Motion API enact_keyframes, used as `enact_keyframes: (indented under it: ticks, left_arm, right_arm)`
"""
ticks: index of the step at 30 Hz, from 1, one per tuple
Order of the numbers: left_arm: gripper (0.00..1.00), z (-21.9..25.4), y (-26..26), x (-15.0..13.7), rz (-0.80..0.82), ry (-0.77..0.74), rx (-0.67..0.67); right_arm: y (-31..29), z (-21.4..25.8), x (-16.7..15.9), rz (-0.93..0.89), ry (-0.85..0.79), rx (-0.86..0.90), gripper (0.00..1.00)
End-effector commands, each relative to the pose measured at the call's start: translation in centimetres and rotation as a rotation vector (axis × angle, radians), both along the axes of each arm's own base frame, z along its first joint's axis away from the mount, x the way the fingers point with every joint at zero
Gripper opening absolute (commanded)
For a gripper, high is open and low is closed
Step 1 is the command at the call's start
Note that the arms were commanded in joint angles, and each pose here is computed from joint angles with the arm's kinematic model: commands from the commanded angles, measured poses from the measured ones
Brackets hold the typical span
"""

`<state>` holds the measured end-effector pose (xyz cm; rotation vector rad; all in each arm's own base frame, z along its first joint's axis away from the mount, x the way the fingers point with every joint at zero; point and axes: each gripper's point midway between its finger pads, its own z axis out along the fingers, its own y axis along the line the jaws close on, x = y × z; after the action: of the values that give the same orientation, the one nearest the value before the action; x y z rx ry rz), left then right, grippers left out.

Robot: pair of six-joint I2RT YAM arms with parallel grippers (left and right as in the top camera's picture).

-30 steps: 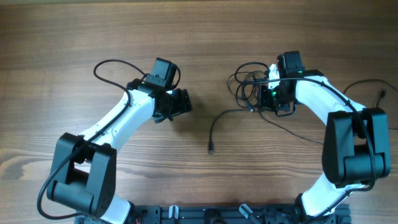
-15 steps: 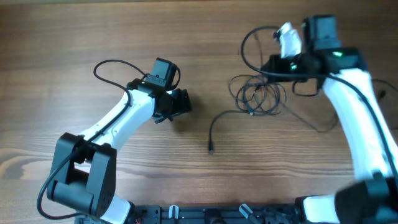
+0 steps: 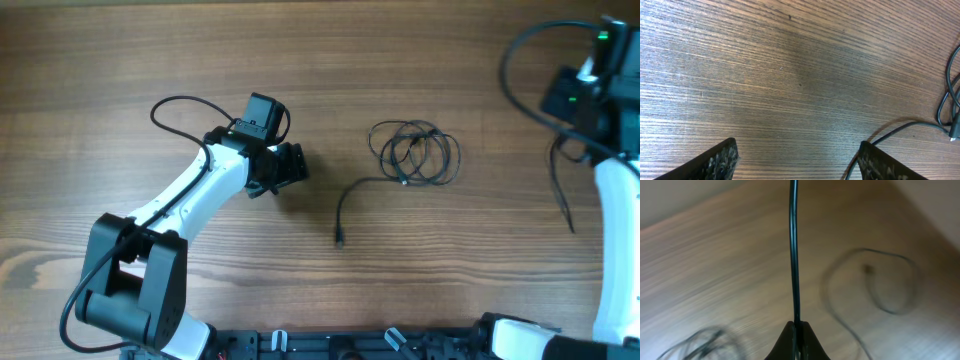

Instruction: Untangle cables

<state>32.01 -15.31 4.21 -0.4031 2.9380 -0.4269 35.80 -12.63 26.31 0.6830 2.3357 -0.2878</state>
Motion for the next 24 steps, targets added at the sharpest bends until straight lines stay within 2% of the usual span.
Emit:
enact_keyframes:
  ticks: [1, 3, 4, 5, 7, 9, 13, 17, 24]
  left_arm:
    - [0.79, 0.0, 0.2, 0.3, 0.0, -0.008, 0.013]
    - [0.79, 0.0, 0.2, 0.3, 0.0, -0.008, 0.013]
    - [0.79, 0.0, 0.2, 0.3, 0.0, -0.008, 0.013]
    - [0.79, 0.0, 0.3, 0.4, 0.0, -0.008, 0.013]
    - [0.79, 0.0, 0.3, 0.4, 0.0, -0.008, 0.013]
    - [0.79, 0.0, 0.2, 0.3, -0.001, -0.008, 0.013]
    - [0.79, 0.0, 0.3, 0.4, 0.0, -0.008, 0.013]
    - [0.79, 0.0, 0.2, 0.3, 0.0, -0.008, 0.013]
    - [0.8, 0.0, 0.2, 0.3, 0.0, -0.008, 0.013]
  right_arm:
    - [-5.9, -1.4, -2.4, -0.254, 0.039, -0.012, 0.04]
    - [-7.6, -2.5, -3.1, -0.298, 0.061, 0.018, 0.06]
    - [-8.0, -2.9, -3.2, -0.303, 0.063, 0.04, 0.33]
    - [-8.2, -3.4, -3.1, -0.304, 0.068, 0.064, 0.5]
    - [-8.1, -4.3, -2.7, -0.286, 0.069, 0.128, 0.7]
    - [-6.9, -5.5, -1.8, -0.236, 0.07, 0.212, 0.81]
    - [-4.0, -6.5, -0.3, -0.119, 0.065, 0.349, 0.85]
    - [0.9, -7.0, 1.2, 0.132, 0.073, 0.481, 0.85]
    - [6.6, -9.3, 2.3, 0.399, 0.185, 0.463, 0.81]
